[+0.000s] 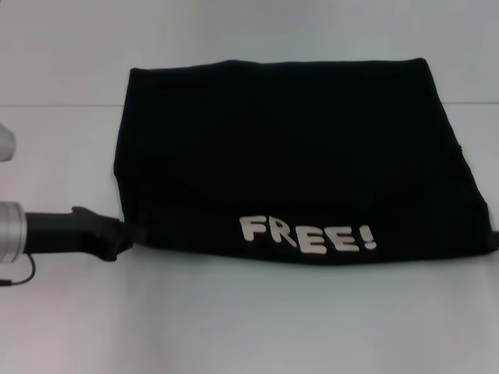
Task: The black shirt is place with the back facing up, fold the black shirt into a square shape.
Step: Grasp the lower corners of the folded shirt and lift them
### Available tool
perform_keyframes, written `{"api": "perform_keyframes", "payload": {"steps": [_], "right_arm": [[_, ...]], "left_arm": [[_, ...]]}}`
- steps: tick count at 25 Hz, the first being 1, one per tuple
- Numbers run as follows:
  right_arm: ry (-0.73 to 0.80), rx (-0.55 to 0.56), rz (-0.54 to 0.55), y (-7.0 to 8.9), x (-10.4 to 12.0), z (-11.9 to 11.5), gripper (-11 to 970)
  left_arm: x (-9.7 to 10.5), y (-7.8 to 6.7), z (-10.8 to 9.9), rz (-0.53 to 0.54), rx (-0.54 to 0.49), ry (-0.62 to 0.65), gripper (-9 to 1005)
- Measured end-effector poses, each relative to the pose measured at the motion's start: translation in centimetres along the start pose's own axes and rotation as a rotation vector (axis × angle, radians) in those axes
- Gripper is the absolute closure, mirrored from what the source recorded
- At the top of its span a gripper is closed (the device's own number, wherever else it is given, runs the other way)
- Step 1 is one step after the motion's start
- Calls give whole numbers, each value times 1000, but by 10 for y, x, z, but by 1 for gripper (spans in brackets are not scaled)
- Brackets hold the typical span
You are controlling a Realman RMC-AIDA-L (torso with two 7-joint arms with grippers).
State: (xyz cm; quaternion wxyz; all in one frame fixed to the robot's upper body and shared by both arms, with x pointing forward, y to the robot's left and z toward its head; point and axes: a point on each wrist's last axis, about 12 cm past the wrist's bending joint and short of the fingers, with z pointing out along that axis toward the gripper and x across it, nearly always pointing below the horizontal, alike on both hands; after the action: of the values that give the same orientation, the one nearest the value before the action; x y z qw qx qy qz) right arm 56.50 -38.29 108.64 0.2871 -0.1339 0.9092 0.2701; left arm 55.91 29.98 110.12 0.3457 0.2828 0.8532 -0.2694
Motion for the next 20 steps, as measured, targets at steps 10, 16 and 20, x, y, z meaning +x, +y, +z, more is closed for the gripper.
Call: {"api": "perform_keyframes", "payload": {"steps": [10,16,20], "right_arm": [[52,-69,3,-3,51,-39,960],[62,-86,-4,-6,64,-55,959],[90,-120,0,-3,70,-59,959]], "left_arm": [[31,-10,-30,-94,145,-30,997],[55,-21,-49,-166,233,-69,997],[70,-26,-55,-209,242,-76,997]]}}
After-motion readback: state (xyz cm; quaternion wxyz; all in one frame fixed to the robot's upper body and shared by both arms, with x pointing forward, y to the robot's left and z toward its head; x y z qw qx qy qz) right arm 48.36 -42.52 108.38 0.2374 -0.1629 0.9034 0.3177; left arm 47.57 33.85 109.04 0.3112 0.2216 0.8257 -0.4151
